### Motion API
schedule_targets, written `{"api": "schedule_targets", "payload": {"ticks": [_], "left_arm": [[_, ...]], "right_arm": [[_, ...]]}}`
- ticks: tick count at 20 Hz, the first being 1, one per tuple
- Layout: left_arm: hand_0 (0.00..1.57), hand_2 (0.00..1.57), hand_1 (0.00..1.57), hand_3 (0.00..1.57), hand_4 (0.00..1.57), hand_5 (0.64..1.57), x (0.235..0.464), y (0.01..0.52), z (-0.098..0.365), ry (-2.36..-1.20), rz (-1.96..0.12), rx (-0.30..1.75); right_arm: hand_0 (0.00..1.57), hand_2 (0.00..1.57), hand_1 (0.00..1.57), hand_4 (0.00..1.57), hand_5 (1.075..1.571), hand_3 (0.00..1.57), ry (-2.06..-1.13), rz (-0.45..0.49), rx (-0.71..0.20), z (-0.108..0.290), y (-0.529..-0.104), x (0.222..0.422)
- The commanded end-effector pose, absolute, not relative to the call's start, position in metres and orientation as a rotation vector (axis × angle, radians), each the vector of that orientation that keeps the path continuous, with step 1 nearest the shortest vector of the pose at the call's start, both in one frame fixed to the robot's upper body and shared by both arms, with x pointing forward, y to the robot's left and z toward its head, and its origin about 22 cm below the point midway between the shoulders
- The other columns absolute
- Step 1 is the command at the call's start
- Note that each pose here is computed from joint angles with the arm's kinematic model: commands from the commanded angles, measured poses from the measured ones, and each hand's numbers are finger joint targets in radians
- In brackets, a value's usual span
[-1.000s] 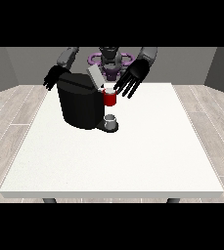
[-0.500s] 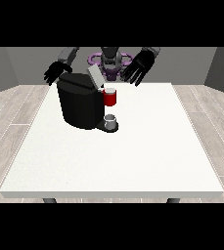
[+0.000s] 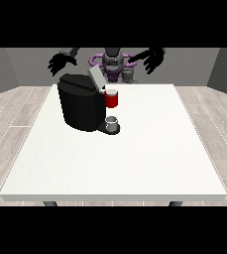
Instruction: Insert the coffee pod into the coffee machine and close the lid
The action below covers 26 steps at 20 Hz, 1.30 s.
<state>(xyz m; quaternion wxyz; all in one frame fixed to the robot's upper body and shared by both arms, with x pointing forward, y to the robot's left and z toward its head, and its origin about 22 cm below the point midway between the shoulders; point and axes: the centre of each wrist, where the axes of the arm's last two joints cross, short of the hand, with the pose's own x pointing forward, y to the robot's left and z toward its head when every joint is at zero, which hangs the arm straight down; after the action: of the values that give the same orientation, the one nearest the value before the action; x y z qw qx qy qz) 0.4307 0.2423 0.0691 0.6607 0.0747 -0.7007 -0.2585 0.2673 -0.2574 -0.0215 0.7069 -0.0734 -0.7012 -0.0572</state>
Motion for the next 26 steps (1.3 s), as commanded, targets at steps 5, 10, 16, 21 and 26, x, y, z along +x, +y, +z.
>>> {"api": "schedule_targets", "payload": {"ticks": [5, 10, 16, 21, 26], "left_arm": [[0.00, 0.00, 0.00, 0.00, 0.14, 1.571, 0.392, 0.237, -0.007, -1.484, -0.313, -0.046], [0.00, 0.00, 0.00, 0.00, 0.00, 1.571, 0.366, 0.251, -0.033, -1.494, -0.287, -0.057], [0.00, 0.00, 0.00, 0.00, 0.06, 1.571, 0.354, 0.238, -0.038, -1.511, -0.220, -0.161], [0.00, 0.00, 0.00, 0.00, 0.00, 1.571, 0.348, 0.250, -0.029, -1.547, -0.201, -0.157], [0.00, 0.00, 0.00, 0.00, 0.11, 1.571, 0.335, 0.228, -0.021, -1.563, -0.208, -0.203]], "right_arm": [[0.00, 0.00, 0.00, 0.12, 1.571, 0.00, -1.556, 0.017, -0.107, 0.008, -0.270, 0.272], [0.00, 0.00, 0.00, 0.00, 1.571, 0.00, -1.621, 0.034, -0.051, 0.031, -0.276, 0.281], [0.00, 0.00, 0.00, 0.00, 1.571, 0.00, -1.613, 0.122, -0.076, 0.044, -0.252, 0.298], [0.00, 0.00, 0.00, 0.16, 1.571, 0.00, -1.659, 0.199, -0.020, 0.056, -0.239, 0.310], [0.00, 0.00, 0.00, 0.00, 1.571, 0.00, -1.615, 0.149, -0.041, 0.033, -0.253, 0.316]]}}
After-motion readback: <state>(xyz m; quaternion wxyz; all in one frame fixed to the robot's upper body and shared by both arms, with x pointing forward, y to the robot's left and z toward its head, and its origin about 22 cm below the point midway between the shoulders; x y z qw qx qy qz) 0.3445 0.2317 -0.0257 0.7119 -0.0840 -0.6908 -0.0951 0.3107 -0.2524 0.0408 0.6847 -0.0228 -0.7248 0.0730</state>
